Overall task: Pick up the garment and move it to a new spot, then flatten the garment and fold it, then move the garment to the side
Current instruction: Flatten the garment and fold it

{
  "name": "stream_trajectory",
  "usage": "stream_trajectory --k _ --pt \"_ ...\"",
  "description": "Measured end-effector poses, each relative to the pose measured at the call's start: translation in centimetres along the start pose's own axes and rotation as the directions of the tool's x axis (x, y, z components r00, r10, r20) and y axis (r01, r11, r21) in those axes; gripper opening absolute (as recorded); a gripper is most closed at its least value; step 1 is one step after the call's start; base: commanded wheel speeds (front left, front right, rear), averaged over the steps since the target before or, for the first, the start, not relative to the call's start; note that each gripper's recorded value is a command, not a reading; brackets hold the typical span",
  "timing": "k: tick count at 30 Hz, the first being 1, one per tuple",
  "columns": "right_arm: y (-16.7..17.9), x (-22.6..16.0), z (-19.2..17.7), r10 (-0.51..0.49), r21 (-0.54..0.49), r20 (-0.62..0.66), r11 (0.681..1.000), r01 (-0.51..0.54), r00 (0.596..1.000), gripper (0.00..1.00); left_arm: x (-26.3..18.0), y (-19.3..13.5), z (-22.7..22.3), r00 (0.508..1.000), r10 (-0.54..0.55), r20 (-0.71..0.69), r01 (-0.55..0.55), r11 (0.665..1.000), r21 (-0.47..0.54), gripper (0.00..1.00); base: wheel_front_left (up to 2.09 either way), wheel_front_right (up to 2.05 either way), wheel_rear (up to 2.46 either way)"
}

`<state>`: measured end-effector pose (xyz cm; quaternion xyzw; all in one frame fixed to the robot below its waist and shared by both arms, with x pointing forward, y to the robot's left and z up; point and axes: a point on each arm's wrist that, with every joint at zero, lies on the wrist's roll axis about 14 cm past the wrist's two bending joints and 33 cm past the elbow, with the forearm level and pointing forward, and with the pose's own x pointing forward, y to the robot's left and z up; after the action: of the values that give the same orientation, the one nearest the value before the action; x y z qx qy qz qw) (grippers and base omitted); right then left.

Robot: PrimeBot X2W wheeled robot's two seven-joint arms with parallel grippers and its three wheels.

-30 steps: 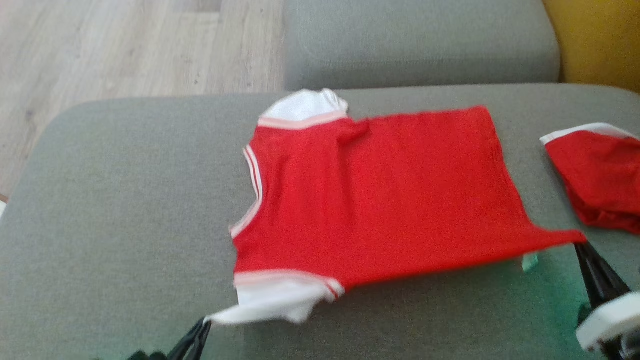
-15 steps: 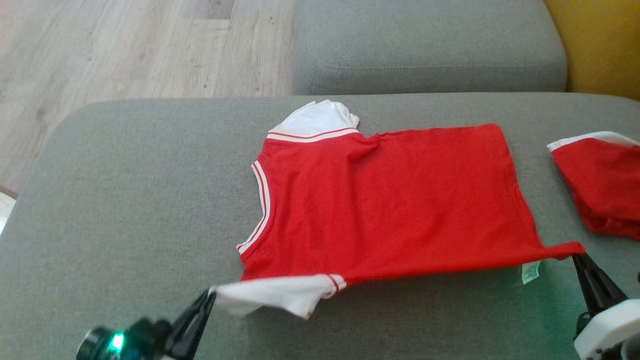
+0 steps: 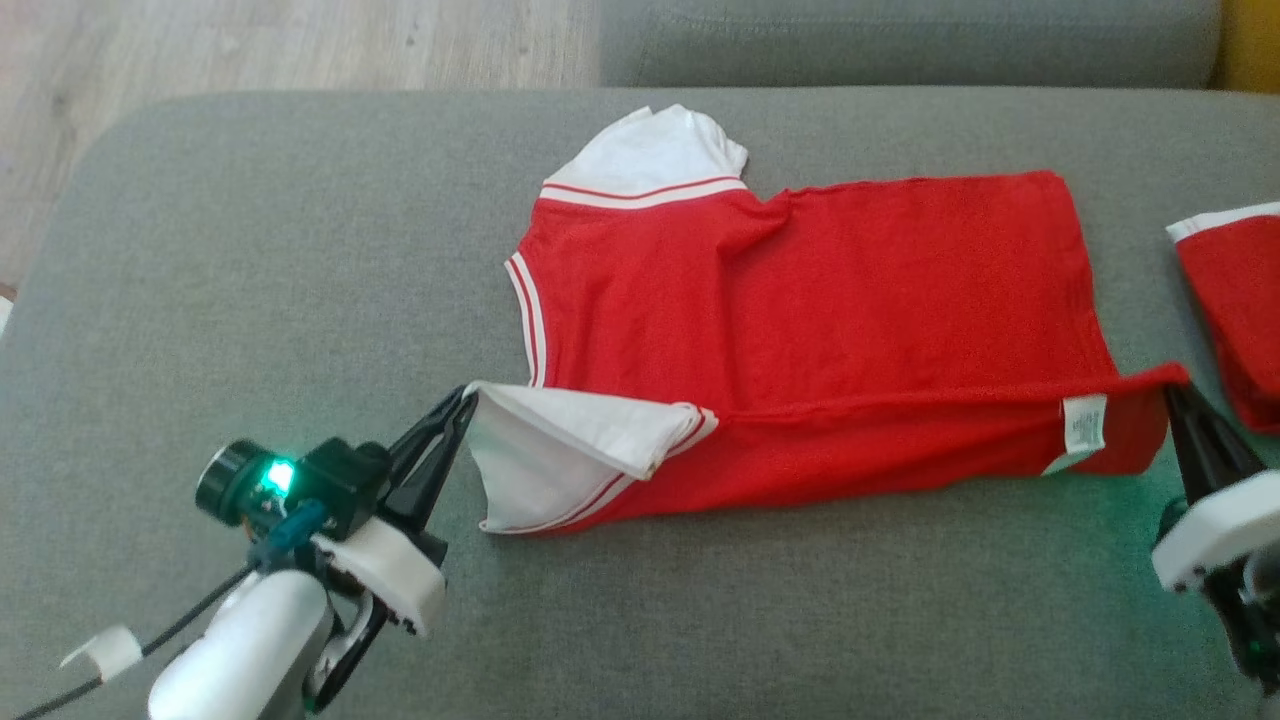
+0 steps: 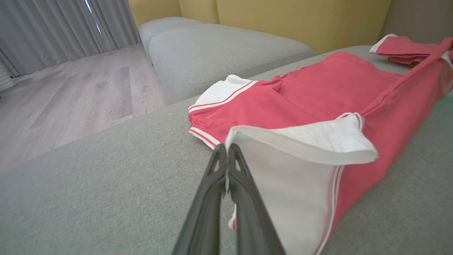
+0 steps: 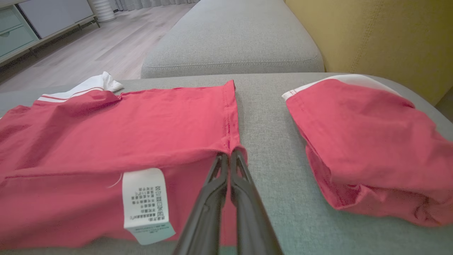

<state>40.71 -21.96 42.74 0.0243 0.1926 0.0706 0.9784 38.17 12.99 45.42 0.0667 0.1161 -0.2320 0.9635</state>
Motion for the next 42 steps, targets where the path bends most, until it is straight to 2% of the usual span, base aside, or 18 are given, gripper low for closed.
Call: stream_trajectory --k 12,14,15,16,17,21,25,28,32,38,42 --pt "0.6 4.4 0.1 0.017 -0.011 0.004 1.000 -0.017 1.000 0.00 2.9 1.9 0.6 0.999 0.025 0.044 -0.028 0.997 0.065 0.00 0.00 0.00 0.00" --pt "0.8 4.8 -0.1 0.022 -0.011 -0.002 1.000 -0.022 1.000 0.25 3.1 2.2 0.8 0.998 0.033 0.052 -0.036 0.997 0.065 0.00 0.00 0.00 0.00" --pt "0.8 4.9 -0.1 0.022 -0.013 -0.001 1.000 -0.022 1.000 0.47 3.3 2.2 0.7 0.998 0.036 0.050 -0.040 0.997 0.063 0.04 0.00 0.00 0.00" --pt "0.9 5.0 -0.2 0.023 -0.011 0.001 1.000 -0.023 1.000 1.00 3.3 2.3 0.8 0.998 0.040 0.053 -0.043 0.997 0.062 0.76 0.00 0.00 0.00" --pt "0.8 5.1 -0.2 0.021 -0.007 0.006 1.000 -0.021 1.000 1.00 3.4 2.4 0.8 0.997 0.047 0.058 -0.051 0.997 0.060 1.00 0.00 0.00 0.00" --pt "0.8 5.2 0.1 0.019 -0.011 0.028 1.000 -0.019 0.999 1.00 3.7 2.4 1.0 0.995 0.076 0.070 -0.079 0.996 0.039 1.00 0.00 0.00 0.00" --pt "0.7 4.9 0.6 0.010 0.017 0.073 1.000 -0.011 0.997 1.00 3.2 2.3 0.9 0.984 0.155 0.092 -0.146 0.985 -0.096 1.00 0.00 0.00 0.00" --pt "0.8 4.6 0.6 0.004 0.042 0.090 0.999 -0.008 0.996 1.00 1.8 -0.1 -1.9 0.987 0.161 0.029 -0.151 0.964 -0.221 1.00 0.00 0.00 0.00" --pt "0.4 3.8 -0.7 -0.010 0.058 0.070 0.998 0.006 0.998 1.00 0.1 -3.8 -4.9 0.990 0.131 -0.045 -0.139 0.934 -0.329 1.00 0.00 0.00 0.00" --pt "0.1 3.2 -1.6 -0.023 0.073 0.056 0.997 0.019 0.998 1.00 -0.1 -3.5 -6.0 0.980 0.177 -0.089 -0.198 0.910 -0.364 1.00 0.00 0.00 0.00" --pt "-0.2 3.0 -1.8 -0.030 0.074 0.052 0.997 0.026 0.998 1.00 -0.5 -3.5 -9.0 0.962 0.173 -0.211 -0.241 0.900 -0.364 1.00 0.00 0.00 0.00"
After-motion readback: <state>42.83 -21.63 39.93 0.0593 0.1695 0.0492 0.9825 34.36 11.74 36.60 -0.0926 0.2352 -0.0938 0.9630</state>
